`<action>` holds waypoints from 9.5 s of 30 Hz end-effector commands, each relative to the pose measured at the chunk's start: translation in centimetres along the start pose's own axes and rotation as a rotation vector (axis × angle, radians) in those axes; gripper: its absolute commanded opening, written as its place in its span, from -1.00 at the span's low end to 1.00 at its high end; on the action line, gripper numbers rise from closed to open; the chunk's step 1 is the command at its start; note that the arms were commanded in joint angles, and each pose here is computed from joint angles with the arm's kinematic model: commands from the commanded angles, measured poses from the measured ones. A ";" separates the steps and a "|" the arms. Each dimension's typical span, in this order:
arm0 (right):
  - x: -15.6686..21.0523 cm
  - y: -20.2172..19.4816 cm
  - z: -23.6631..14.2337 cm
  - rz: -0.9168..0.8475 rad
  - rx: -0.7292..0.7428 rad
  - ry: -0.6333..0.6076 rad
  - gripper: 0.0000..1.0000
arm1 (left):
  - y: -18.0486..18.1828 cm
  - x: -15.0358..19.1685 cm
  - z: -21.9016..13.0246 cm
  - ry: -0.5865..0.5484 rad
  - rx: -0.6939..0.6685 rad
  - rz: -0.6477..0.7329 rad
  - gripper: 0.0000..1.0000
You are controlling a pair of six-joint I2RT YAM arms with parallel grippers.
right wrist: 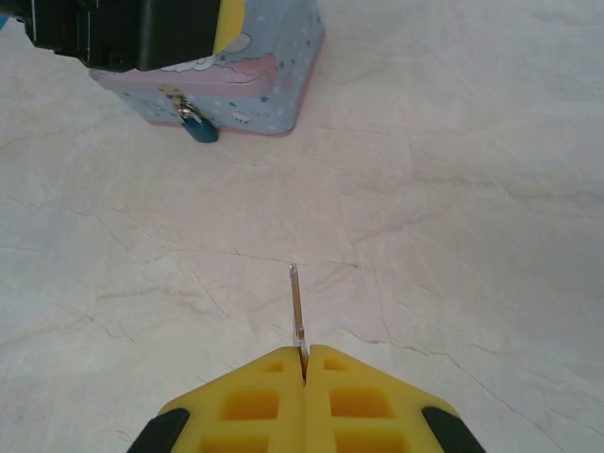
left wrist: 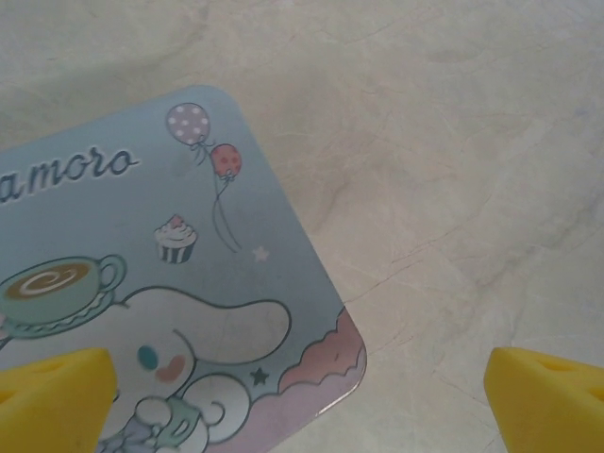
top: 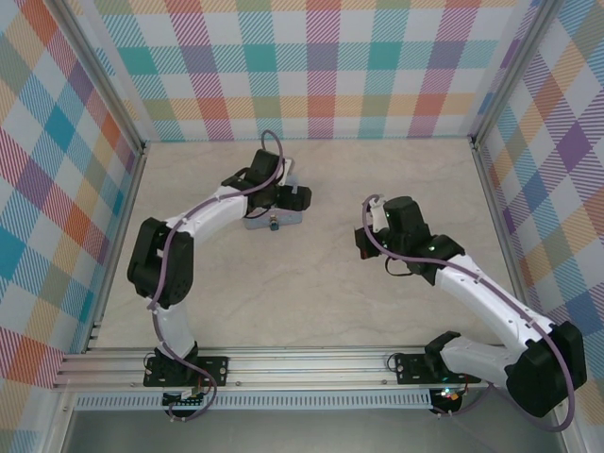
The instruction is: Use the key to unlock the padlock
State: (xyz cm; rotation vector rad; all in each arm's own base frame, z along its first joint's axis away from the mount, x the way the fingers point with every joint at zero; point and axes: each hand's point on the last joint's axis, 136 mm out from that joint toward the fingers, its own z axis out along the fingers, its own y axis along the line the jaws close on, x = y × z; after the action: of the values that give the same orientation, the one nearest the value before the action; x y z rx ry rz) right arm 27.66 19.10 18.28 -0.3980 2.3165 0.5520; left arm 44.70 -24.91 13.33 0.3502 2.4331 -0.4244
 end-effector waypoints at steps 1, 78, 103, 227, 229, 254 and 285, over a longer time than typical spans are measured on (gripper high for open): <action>0.6 -0.9 -0.4 0.032 0.042 0.007 -0.97 | -1.3 1.0 1.0 0.072 0.038 0.051 1.00; -0.7 -0.9 0.3 0.128 -0.179 -0.094 -0.97 | -1.7 14.2 -6.6 -0.234 0.360 -0.130 0.57; -0.4 -1.1 0.0 0.109 -0.162 -0.093 -0.97 | -0.7 15.8 -1.3 -0.236 0.351 -0.148 0.10; 3.9 1.9 2.0 -0.093 -0.227 -0.044 -0.96 | -7.7 13.6 -1.1 -0.037 0.374 -0.373 -0.45; 5.0 2.7 2.8 -0.143 -0.244 -0.025 -0.96 | -8.4 13.0 -1.7 -0.029 0.401 -0.390 -0.46; 7.6 5.6 9.1 -0.403 -0.242 0.071 -0.97 | -10.9 11.1 -4.5 0.078 0.491 -0.564 -0.51; 6.0 6.3 11.3 -0.403 -0.245 0.035 -0.97 | -10.7 11.3 -4.6 0.082 0.490 -0.588 -0.51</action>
State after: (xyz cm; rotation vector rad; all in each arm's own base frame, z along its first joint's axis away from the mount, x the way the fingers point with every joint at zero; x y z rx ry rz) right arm 26.49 28.34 6.84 -0.9682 2.2011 0.6162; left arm 29.73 -30.32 9.24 -0.2103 2.5203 -1.2150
